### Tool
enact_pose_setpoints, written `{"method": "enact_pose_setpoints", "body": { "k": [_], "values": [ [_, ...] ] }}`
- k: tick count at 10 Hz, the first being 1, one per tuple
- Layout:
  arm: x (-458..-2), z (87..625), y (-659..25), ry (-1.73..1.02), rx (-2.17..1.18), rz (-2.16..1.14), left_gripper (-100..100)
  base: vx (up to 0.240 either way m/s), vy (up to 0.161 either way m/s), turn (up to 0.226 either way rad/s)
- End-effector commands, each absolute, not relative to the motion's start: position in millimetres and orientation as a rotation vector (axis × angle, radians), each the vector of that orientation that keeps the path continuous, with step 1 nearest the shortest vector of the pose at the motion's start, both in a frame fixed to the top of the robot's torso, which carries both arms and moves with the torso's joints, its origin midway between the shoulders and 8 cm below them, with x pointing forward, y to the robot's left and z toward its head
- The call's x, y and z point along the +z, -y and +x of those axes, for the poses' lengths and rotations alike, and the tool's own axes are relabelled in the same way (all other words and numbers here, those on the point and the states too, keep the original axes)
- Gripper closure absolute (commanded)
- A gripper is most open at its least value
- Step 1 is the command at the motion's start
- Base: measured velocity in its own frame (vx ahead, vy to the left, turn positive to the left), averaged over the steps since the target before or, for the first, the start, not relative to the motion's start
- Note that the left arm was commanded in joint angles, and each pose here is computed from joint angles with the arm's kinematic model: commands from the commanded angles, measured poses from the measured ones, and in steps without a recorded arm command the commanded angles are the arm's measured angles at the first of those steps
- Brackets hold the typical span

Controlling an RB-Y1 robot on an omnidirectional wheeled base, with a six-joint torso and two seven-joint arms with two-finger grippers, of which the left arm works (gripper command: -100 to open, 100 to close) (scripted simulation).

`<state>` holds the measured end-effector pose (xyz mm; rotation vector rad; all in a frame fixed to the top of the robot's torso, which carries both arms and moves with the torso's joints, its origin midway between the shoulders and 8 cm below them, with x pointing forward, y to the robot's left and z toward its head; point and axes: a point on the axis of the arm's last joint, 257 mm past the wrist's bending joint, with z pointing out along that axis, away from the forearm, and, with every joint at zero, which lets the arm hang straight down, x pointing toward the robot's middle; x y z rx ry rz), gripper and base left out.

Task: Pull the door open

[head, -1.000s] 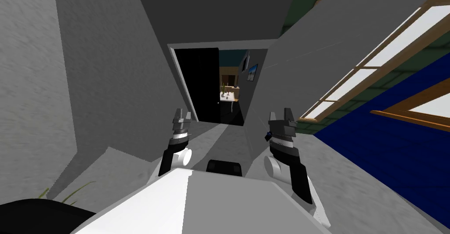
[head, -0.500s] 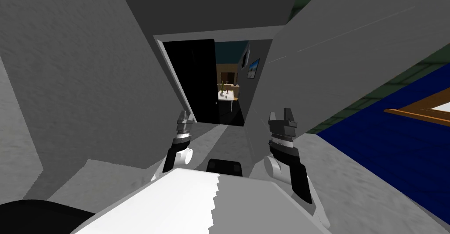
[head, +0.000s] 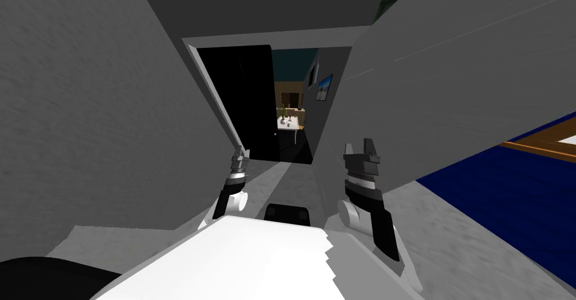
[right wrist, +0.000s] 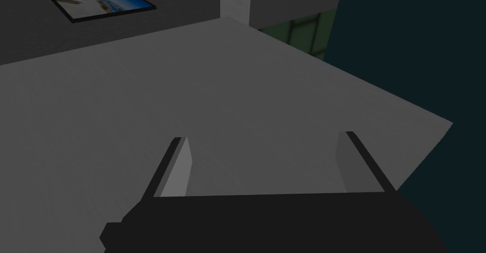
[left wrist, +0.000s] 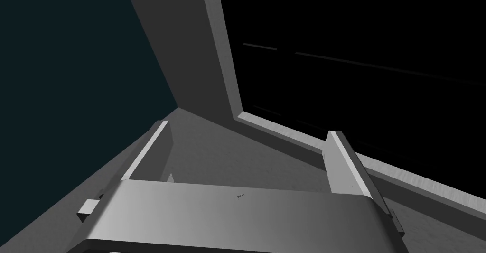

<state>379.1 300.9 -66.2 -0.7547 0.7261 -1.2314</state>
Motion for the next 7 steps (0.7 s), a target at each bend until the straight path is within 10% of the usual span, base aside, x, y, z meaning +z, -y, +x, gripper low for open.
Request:
{"method": "enact_pose_setpoints", "body": {
  "k": [1, 7],
  "values": [
    [-80.2, 384.1, -302.0, -0.746, -1.232, -0.774, -100, 0.119, 0.021, -0.051],
    [-122.9, 396.3, -306.9, -0.802, -1.23, -0.832, -100, 0.124, 0.01, -0.034]
  ]
}}
